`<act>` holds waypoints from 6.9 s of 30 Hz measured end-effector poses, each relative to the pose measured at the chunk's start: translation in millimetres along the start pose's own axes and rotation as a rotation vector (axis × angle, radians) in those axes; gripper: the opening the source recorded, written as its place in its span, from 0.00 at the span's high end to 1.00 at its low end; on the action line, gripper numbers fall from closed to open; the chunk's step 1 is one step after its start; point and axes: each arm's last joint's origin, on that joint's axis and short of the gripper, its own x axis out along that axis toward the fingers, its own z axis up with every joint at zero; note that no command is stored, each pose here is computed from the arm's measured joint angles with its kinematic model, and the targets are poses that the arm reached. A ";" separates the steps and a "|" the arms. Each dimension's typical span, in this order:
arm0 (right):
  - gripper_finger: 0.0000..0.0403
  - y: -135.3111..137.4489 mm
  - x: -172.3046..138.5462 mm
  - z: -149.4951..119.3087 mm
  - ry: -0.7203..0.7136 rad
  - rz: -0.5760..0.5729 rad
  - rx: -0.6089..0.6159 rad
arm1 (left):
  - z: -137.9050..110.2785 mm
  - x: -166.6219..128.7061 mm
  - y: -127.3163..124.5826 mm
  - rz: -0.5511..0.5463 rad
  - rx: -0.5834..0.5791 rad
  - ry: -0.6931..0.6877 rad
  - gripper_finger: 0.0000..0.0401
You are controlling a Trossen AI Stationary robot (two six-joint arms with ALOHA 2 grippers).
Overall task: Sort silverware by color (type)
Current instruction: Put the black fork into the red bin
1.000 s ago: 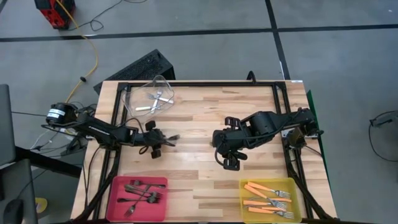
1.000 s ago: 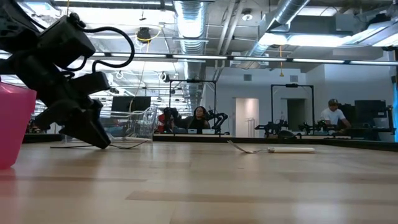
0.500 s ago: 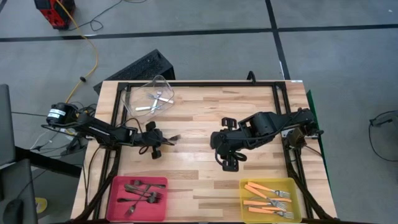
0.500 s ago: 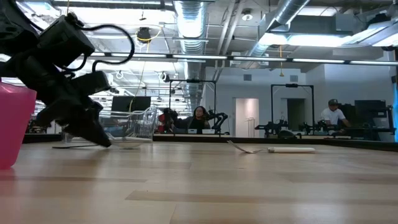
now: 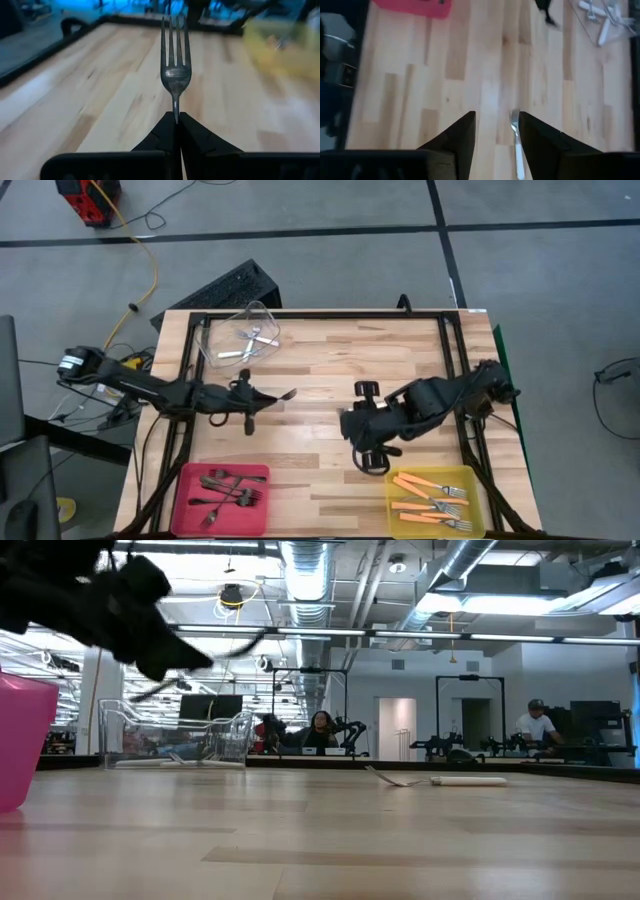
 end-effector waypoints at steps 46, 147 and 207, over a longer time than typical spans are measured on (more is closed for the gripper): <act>0.24 -30.7 180.7 -32.3 -0.960 -0.208 0.287 | 42.2 -34.2 -23.4 0.016 0.085 -0.433 1.00; 0.94 -85.6 101.8 -8.7 -0.970 -0.346 0.459 | 95.8 -72.3 -36.1 0.185 0.180 -0.455 0.62; 0.94 27.5 306.0 91.0 -0.969 -0.004 -0.621 | 104.9 -138.2 12.5 -0.191 -0.412 -0.675 0.62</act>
